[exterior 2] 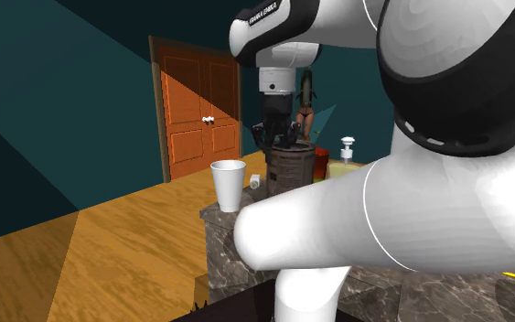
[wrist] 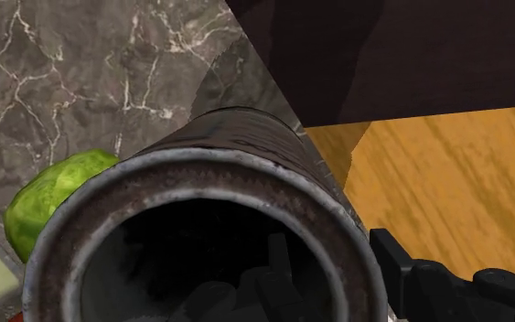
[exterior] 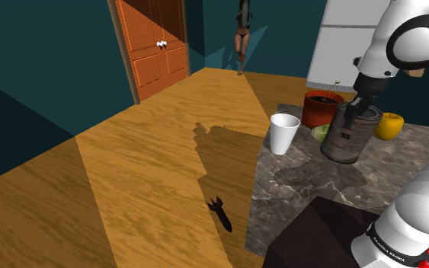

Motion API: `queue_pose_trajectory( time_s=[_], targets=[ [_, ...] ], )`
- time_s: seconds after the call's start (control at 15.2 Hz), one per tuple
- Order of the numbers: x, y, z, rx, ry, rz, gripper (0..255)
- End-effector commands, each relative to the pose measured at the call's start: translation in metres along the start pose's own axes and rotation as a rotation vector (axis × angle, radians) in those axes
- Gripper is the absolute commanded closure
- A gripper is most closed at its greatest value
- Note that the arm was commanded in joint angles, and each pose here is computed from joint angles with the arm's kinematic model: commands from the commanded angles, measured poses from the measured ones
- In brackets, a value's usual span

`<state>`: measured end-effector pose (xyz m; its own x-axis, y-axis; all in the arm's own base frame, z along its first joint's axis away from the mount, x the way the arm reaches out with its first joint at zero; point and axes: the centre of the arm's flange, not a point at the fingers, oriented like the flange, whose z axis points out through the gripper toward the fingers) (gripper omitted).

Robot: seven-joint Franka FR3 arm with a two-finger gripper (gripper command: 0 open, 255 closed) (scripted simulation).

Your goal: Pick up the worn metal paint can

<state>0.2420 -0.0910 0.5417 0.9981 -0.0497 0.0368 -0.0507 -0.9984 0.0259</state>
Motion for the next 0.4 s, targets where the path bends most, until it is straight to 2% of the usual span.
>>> queue_pose_trajectory(
  time_s=[0.0, 0.33],
  targets=[
    [0.001, 0.0, -0.011, -0.001, 0.003, 0.0, 255],
    [0.002, 0.0, -0.028, -0.001, 0.003, 0.0, 255]
  ],
)
